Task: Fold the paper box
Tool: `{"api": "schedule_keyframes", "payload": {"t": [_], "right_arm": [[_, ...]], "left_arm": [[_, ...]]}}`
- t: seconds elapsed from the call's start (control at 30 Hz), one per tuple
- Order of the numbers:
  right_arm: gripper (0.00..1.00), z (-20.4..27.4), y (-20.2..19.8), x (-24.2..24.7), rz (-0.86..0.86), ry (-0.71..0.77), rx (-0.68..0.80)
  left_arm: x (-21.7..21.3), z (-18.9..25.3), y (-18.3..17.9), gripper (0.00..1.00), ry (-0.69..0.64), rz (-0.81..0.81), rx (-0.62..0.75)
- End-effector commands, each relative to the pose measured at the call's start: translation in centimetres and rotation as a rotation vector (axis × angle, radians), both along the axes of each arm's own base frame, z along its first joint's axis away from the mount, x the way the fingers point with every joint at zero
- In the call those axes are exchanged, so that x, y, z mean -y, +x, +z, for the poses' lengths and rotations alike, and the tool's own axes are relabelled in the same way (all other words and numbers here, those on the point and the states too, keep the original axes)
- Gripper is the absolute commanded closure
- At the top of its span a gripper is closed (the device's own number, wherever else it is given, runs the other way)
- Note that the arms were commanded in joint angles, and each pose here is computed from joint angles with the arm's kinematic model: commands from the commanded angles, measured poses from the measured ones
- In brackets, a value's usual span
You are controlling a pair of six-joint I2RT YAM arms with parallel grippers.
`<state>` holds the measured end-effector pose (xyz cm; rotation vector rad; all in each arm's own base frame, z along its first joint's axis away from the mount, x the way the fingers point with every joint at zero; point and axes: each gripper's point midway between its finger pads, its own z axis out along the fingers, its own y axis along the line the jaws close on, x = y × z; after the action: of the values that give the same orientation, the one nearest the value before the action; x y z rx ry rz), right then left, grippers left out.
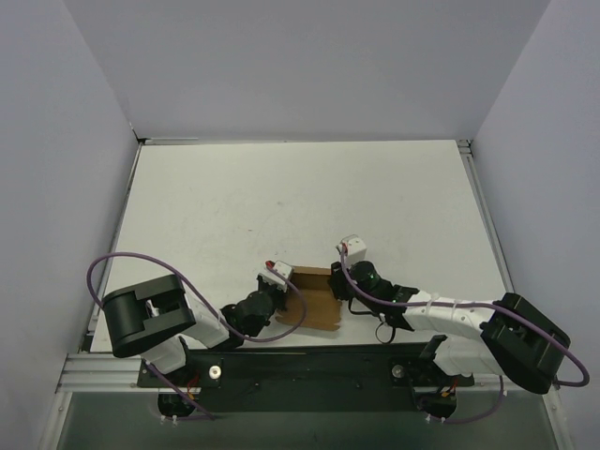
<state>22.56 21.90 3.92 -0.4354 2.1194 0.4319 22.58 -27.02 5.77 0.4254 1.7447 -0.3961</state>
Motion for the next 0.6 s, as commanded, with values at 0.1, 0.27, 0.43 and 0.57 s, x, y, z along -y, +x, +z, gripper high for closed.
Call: {"api": "schedule_keyframes", "payload": {"t": [0.1, 0.27, 0.43, 0.57], "right_arm": [[0.89, 0.7, 2.0, 0.1, -0.096, -0.004, 0.042], [0.98, 0.1, 1.8, 1.0, -0.149, -0.020, 0.009], [1.00, 0.1, 1.5, 1.6, -0.163, -0.031, 0.000], [1.00, 0.2, 1.1, 1.9, -0.139, -0.042, -0.018]], "left_arm": [[3.2, 2.1, -0.7, 1.00, -0.096, -0.101, -0.002], [3.4, 3.1, -0.6, 1.00, -0.120, -0.091, -0.011], [3.4, 4.8, -1.0, 0.83, -0.161, -0.124, -0.028], [3.4, 5.9, -2.0, 0.56, -0.187, -0.217, -0.042]]}}
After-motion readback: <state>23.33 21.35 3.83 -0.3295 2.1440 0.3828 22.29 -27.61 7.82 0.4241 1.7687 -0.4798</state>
